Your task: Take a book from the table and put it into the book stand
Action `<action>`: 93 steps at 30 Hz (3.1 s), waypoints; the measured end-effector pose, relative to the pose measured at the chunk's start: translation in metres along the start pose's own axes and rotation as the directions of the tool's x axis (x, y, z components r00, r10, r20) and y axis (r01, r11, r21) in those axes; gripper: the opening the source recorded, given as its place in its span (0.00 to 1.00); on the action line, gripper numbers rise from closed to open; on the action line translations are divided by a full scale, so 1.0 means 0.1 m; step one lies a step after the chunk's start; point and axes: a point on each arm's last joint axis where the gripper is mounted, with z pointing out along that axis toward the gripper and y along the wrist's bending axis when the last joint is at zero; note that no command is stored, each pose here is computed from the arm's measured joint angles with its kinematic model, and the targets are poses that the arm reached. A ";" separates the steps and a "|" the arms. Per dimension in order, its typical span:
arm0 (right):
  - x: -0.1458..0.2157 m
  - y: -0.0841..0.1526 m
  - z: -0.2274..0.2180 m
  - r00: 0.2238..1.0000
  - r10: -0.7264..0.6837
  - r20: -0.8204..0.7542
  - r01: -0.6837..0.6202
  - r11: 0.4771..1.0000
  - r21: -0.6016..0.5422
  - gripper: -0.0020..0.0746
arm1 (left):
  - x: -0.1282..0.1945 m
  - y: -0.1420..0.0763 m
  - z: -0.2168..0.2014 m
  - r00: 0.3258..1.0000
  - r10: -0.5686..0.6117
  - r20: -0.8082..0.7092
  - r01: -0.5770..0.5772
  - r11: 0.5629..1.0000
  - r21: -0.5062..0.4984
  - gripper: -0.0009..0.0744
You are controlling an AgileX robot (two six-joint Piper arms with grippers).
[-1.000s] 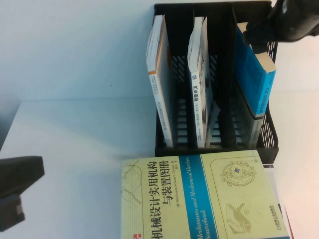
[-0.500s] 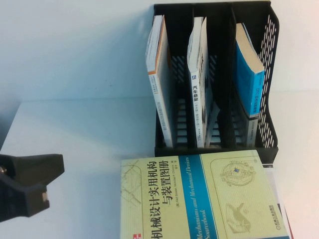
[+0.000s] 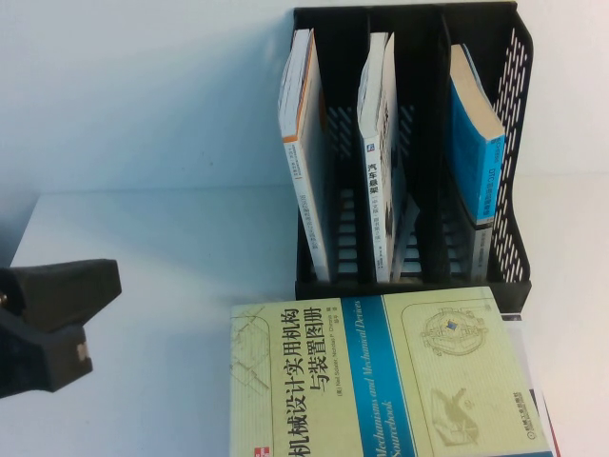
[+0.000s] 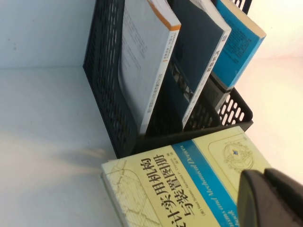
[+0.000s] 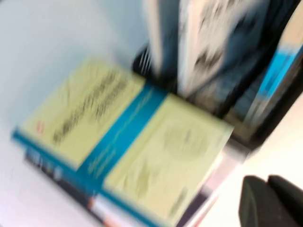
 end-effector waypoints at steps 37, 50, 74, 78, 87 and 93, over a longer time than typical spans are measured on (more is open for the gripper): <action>2.72 0.21 1.45 0.994 0.090 0.066 -0.095 0.992 0.079 0.03 | 0.05 0.17 -0.34 0.996 0.052 0.077 -0.041 0.991 -0.129 0.01; 2.73 0.21 1.45 0.993 0.092 0.068 -0.097 0.992 0.078 0.03 | 1.35 0.99 -0.14 0.851 0.232 0.472 -0.044 0.926 -0.375 0.01; 2.73 0.21 1.46 0.994 0.090 0.069 -0.096 0.992 0.079 0.02 | 1.87 1.25 -0.04 0.959 0.113 0.261 0.033 0.867 -0.497 0.01; 2.73 0.21 1.46 0.993 0.091 0.069 -0.096 0.992 0.079 0.02 | 1.87 1.25 -0.04 0.959 0.111 0.262 0.036 0.868 -0.496 0.01; 2.71 0.22 1.16 0.938 0.016 0.345 -0.079 0.983 0.169 0.02 | 1.87 1.25 -0.05 0.958 0.102 0.267 0.045 0.869 -0.493 0.01; 2.81 0.13 1.03 0.842 -0.008 0.539 -0.216 0.911 0.351 0.02 | 1.87 1.25 -0.05 0.958 0.102 0.267 0.045 0.869 -0.493 0.01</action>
